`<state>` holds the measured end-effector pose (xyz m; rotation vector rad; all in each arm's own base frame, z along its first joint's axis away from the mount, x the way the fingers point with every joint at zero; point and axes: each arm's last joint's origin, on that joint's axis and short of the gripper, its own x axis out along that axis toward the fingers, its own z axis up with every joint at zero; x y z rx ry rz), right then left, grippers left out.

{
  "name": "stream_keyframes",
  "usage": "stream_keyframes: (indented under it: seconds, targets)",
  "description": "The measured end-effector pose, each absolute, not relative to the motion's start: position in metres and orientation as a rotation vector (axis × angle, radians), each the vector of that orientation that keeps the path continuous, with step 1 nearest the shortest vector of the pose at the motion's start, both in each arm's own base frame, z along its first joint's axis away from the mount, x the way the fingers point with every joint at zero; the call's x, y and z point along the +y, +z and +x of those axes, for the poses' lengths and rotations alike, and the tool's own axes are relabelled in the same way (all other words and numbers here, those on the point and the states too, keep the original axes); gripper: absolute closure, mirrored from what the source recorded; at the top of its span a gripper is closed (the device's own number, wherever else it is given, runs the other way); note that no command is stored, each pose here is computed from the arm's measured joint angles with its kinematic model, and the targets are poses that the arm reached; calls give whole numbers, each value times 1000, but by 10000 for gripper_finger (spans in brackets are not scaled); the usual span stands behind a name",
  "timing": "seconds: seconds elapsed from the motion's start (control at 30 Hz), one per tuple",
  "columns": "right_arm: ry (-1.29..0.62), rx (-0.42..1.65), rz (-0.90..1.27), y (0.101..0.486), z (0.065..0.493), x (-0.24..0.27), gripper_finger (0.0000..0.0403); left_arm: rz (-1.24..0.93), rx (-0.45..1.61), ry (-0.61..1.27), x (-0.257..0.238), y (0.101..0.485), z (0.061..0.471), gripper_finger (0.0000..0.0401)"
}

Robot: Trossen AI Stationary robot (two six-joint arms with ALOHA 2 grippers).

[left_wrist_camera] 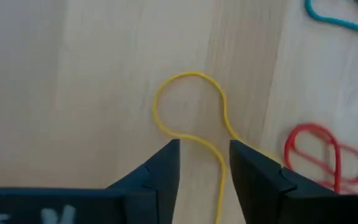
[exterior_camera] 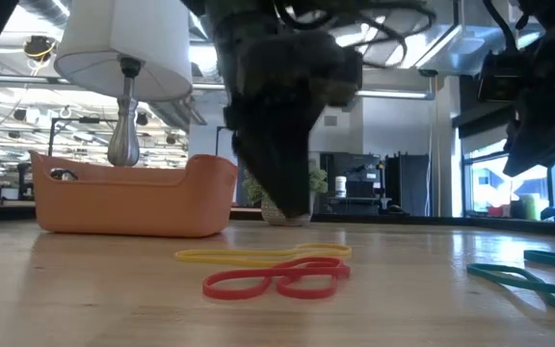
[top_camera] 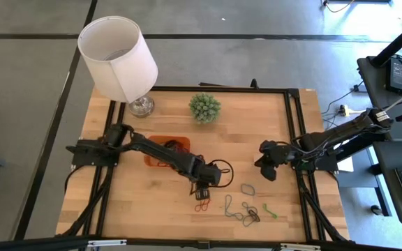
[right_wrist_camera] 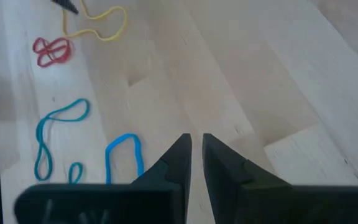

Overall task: Pick and place rubber bands into bin
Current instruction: Put the yellow rubber band into the orange bin

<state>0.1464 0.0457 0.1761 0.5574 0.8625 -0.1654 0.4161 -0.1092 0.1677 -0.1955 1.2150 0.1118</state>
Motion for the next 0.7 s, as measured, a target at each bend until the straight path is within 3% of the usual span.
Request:
stream_keyframes:
  seconds: [0.2,0.4,0.53,0.7]
  targets:
    - [-160,856,555,177,147,46,359,-266,1261,129,-115,151,417,256]
    - [-160,855,557,177,147,46,359,-213,1275,134,-122,143,416,270]
    - [-159,853,558,177,147,46,359,-142,1281,104,-127,141,414,309]
    - [-158,850,559,177,147,46,359,-103,1272,97,-131,141,413,388]
